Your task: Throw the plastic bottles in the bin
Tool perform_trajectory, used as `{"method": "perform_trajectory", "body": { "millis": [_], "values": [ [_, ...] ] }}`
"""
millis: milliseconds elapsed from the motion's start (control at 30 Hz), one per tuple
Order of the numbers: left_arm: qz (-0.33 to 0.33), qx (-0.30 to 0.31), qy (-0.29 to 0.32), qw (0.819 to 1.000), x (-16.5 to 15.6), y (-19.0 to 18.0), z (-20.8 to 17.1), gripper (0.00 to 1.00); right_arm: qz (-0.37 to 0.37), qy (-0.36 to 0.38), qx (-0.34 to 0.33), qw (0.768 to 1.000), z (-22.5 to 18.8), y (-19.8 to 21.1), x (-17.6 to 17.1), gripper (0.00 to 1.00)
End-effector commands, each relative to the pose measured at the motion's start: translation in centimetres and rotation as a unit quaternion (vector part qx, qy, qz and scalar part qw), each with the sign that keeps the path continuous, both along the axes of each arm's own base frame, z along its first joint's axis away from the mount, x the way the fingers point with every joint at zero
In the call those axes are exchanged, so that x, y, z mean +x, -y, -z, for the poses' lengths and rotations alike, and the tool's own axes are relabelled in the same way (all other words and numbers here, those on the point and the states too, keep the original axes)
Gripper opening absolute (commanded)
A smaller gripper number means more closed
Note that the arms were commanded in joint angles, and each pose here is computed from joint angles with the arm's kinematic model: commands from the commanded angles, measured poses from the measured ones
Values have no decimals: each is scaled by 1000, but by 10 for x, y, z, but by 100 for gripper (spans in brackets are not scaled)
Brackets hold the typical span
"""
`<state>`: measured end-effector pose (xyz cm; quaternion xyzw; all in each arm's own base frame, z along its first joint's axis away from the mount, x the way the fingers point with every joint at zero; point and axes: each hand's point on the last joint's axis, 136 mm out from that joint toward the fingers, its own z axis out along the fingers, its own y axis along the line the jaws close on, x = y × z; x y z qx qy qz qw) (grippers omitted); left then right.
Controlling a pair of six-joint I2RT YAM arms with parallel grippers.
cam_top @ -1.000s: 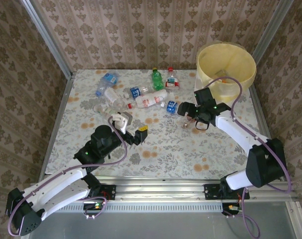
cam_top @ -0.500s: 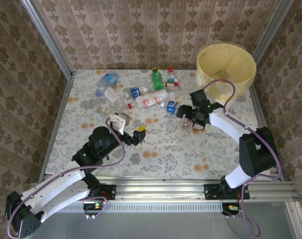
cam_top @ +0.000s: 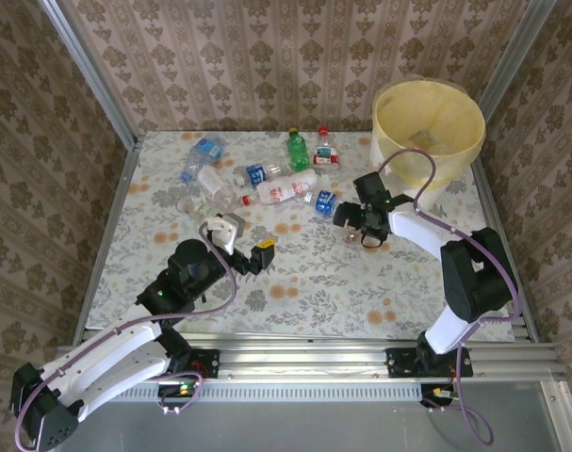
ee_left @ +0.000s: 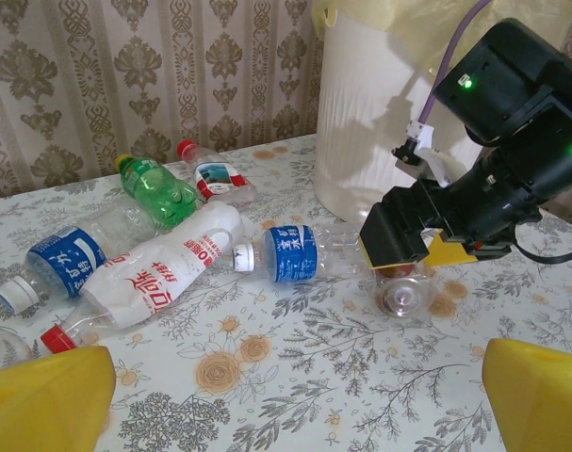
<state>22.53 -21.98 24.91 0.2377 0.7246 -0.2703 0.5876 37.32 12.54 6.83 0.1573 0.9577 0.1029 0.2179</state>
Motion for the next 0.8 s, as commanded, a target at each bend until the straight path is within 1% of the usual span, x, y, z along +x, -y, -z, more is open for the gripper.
{"method": "perform_trajectory", "body": {
  "millis": [0, 233, 433, 667, 767],
  "values": [
    [-12, -4, -8, 1000, 1, -6, 4, 100, 13, -13, -23, 1000, 13, 8, 1, 94],
    [-15, -1, -12, 1000, 1, -9, 6, 100, 11, -20, -31, 999, 21, 9, 2, 89],
    [-18, -3, -10, 1000, 2, -11, 5, 100, 11, -23, -34, 999, 26, 14, -9, 84],
    [-17, -4, -10, 1000, 2, -11, 5, 100, 7, -23, -37, 999, 27, 16, -15, 71],
    [-16, -4, -12, 1000, 1, -11, 5, 100, 4, -23, -36, 999, 27, 16, -19, 67]
  ]
}}
